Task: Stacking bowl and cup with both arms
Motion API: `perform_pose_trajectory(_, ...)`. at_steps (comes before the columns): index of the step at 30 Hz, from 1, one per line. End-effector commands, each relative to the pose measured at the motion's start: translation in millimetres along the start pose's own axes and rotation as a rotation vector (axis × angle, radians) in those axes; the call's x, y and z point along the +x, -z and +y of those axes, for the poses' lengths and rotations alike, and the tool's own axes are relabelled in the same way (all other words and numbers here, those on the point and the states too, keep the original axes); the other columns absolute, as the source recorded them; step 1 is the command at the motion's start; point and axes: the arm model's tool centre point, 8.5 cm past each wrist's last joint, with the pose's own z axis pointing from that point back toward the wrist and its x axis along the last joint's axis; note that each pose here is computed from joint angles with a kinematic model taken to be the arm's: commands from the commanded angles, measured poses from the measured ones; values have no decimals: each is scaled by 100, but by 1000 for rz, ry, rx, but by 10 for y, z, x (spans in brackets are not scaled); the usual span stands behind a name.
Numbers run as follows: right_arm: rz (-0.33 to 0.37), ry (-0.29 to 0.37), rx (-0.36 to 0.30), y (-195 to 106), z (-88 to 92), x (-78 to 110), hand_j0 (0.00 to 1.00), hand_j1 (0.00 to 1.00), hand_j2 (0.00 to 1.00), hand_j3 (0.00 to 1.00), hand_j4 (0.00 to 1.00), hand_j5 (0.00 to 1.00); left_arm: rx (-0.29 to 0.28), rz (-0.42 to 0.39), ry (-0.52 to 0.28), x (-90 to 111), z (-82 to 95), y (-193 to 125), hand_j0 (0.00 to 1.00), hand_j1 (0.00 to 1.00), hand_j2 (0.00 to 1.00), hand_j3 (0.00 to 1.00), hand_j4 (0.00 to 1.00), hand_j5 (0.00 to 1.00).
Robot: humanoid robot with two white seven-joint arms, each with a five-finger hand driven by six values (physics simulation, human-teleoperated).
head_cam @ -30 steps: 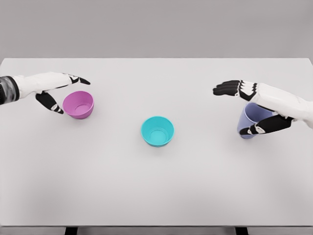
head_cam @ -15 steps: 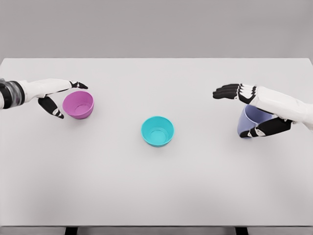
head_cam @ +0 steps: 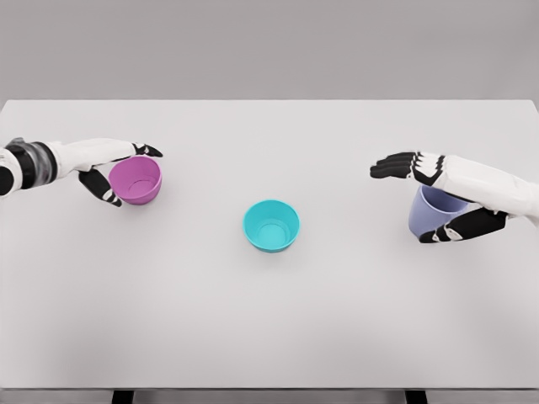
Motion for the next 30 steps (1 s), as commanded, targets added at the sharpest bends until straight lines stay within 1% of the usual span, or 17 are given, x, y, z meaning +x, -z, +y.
perform_pose_trajectory(1, 1, 5, -1, -9, -9, 2, 100, 100, 100, 100, 100, 100, 1, 3, 1, 9, -2, 17, 96, 96, 96, 96, 96, 96)
perform_pose_trajectory(4, -8, 16, -6, 22, 28, 0, 100, 100, 100, 100, 100, 100, -1, 3, 2, 10, -7, 19, 96, 96, 96, 96, 96, 96)
perform_pose_trajectory(6, -50, 58, -15, 176, 175, 1, 100, 100, 100, 100, 100, 100, -1, 3, 2, 6, -8, 20, 96, 96, 96, 96, 96, 96)
perform_pose_trajectory(7, -58, 63, -11, 208, 200, 8, 100, 100, 100, 100, 100, 100, -1, 3, 2, 6, -8, 20, 96, 96, 96, 96, 96, 96)
perform_pose_trajectory(8, -57, 47, -15, 203, 137, 11, 100, 100, 100, 100, 100, 100, -2, 2, 0, 7, -10, 24, 96, 96, 96, 96, 96, 96)
perform_pose_trajectory(10, -58, 39, -13, 204, 108, 19, 100, 100, 100, 100, 100, 100, -1, 1, 0, 12, -10, 29, 96, 96, 96, 96, 96, 96)
perform_pose_trajectory(12, -48, 51, -2, 181, 170, 5, 100, 100, 100, 100, 100, 100, -2, 5, 5, 14, -16, 48, 96, 96, 96, 96, 96, 96)
perform_pose_trajectory(13, -31, 37, 13, 148, 164, -8, 100, 100, 100, 100, 100, 100, -2, 2, 6, 30, -20, 66, 96, 96, 96, 96, 96, 96)
perform_pose_trajectory(14, -29, 43, 21, 150, 211, -11, 100, 100, 100, 100, 100, 100, -2, 0, 4, 36, -22, 76, 96, 96, 96, 96, 96, 96)
perform_pose_trajectory(15, -26, 46, 23, 142, 221, -18, 100, 100, 100, 100, 100, 100, -2, 0, 4, 36, -22, 76, 96, 96, 96, 96, 96, 96)
perform_pose_trajectory(16, -32, 47, 15, 155, 211, -13, 100, 100, 100, 100, 100, 100, -2, 0, 4, 36, -22, 76, 96, 96, 96, 96, 96, 96)
perform_pose_trajectory(18, -56, 74, 5, 234, 293, -5, 100, 100, 100, 100, 100, 100, -2, -2, 4, 42, -23, 80, 96, 96, 96, 96, 96, 96)
perform_pose_trajectory(20, -48, 66, -2, 199, 241, -13, 100, 100, 100, 100, 100, 100, -3, 0, 3, 37, -24, 80, 96, 96, 96, 96, 96, 96)
perform_pose_trajectory(21, -52, 74, -5, 204, 266, -6, 100, 100, 100, 100, 100, 100, -3, 2, 3, 35, -24, 80, 96, 96, 96, 96, 96, 96)
perform_pose_trajectory(24, -55, 72, -11, 213, 251, -7, 100, 100, 100, 100, 100, 100, -3, 2, 4, 35, -24, 80, 96, 96, 96, 96, 96, 96)
perform_pose_trajectory(30, -49, 69, -1, 199, 260, -8, 100, 100, 100, 100, 100, 100, -9, 1, 0, 34, -50, 99, 96, 96, 96, 96, 96, 96)
